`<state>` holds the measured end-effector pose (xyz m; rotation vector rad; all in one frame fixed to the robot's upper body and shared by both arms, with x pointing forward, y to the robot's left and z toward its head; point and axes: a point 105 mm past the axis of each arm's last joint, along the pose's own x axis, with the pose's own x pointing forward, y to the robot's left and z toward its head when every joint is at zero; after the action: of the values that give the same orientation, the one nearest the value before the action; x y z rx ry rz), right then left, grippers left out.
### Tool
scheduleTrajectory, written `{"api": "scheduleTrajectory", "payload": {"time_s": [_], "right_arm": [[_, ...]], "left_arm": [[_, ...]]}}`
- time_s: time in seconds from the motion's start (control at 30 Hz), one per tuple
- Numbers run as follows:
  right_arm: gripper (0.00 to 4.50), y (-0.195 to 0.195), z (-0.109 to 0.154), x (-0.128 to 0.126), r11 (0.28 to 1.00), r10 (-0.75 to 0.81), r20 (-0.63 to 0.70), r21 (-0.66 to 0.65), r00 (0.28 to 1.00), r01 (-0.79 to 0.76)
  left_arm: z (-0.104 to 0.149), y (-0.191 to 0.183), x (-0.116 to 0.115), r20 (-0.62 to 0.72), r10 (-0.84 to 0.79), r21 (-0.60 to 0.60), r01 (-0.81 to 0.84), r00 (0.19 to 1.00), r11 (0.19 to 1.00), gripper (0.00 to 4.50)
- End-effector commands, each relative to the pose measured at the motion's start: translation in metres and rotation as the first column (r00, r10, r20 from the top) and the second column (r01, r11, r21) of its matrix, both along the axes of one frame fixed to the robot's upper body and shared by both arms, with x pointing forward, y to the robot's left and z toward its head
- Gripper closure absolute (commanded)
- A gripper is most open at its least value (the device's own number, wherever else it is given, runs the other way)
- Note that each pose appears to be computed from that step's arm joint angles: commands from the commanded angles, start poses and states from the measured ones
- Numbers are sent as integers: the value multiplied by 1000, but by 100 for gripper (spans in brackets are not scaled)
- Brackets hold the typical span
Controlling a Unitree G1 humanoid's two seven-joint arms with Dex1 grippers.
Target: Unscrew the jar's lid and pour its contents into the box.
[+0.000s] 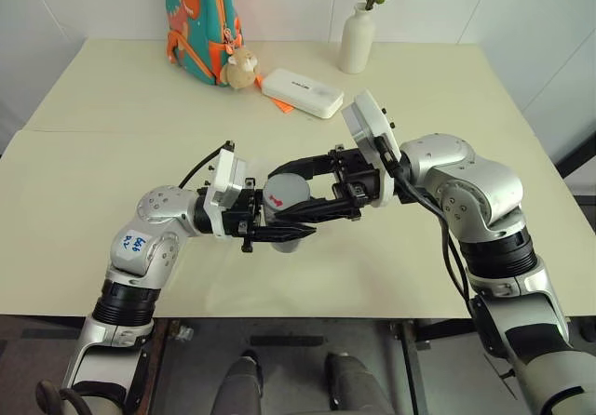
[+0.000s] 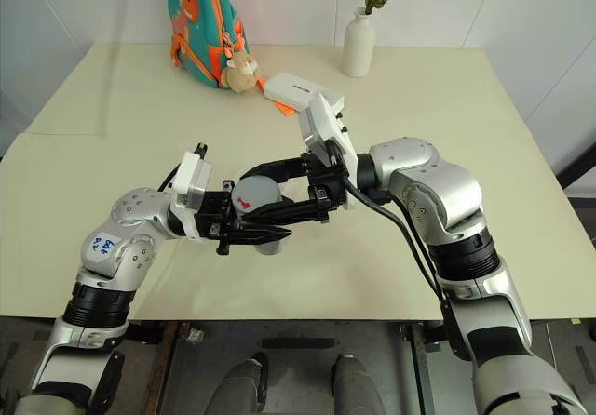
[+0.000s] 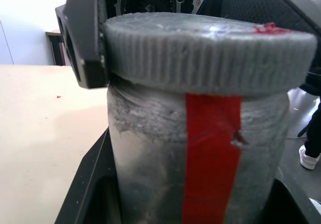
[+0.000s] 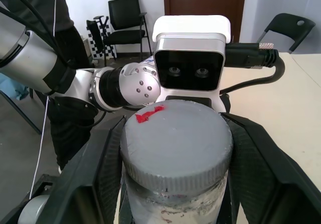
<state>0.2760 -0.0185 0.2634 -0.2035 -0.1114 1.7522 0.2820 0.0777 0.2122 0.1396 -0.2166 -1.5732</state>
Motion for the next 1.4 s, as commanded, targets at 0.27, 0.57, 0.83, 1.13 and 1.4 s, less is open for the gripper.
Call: {"api": "scheduleTrajectory", "payload": {"time_s": [0.27,0.57,0.83,1.13,1.4], "right_arm": [[5,2,5,-9,1000,31,50,-1,998,-31],[5,5,27,14,977,-168,111,154,980,150],[5,25,24,14,968,-198,106,176,975,177],[5,35,19,17,962,-235,105,169,966,215],[5,7,32,36,936,-324,115,186,939,300]], "left_arm": [[17,17,11,49,108,-83,-104,993,991,253],[17,21,12,49,133,-89,-129,990,988,253],[17,17,12,39,127,-92,-123,991,988,253],[17,17,13,38,129,-85,-126,991,988,253],[16,15,10,54,121,-73,-117,991,990,253]]}}
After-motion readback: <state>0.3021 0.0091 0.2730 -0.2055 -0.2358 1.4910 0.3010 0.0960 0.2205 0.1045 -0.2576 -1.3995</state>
